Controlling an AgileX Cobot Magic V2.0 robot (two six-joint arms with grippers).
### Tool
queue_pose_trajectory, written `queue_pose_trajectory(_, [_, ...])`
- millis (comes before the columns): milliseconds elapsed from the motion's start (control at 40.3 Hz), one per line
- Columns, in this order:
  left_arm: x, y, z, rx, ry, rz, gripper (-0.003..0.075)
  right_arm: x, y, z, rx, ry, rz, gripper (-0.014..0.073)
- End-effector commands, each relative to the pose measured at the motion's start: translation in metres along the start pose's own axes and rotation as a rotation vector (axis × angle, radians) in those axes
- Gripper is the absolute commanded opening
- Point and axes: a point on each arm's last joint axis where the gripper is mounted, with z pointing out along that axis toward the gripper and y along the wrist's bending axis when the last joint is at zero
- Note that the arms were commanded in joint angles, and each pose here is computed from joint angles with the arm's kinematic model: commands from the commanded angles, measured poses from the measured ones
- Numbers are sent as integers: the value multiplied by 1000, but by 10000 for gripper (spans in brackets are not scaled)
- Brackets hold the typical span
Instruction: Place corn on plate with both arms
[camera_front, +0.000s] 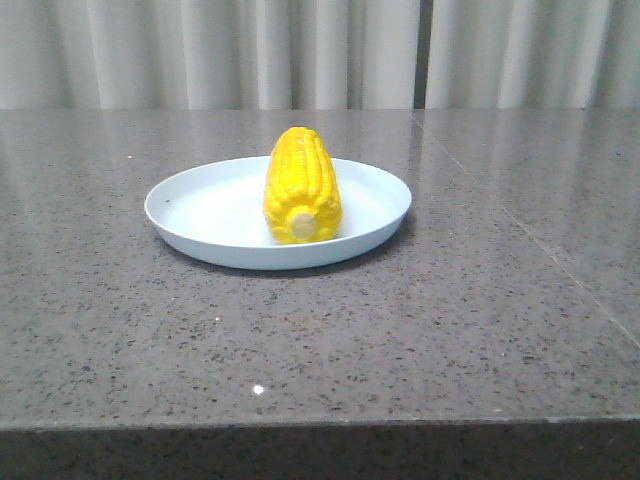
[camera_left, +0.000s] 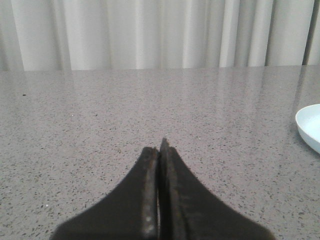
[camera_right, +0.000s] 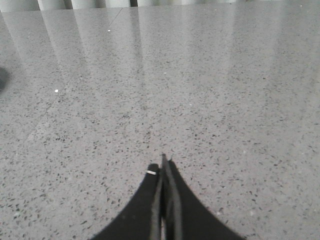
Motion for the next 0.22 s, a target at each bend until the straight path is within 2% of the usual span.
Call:
queue_pose_trajectory(0, [-7, 1, -2, -7, -98, -11, -20, -9, 0, -2, 1, -93, -7, -113])
queue_pose_trajectory(199, [-7, 1, -2, -7, -98, -11, -20, -9, 0, -2, 1, -93, -7, -113])
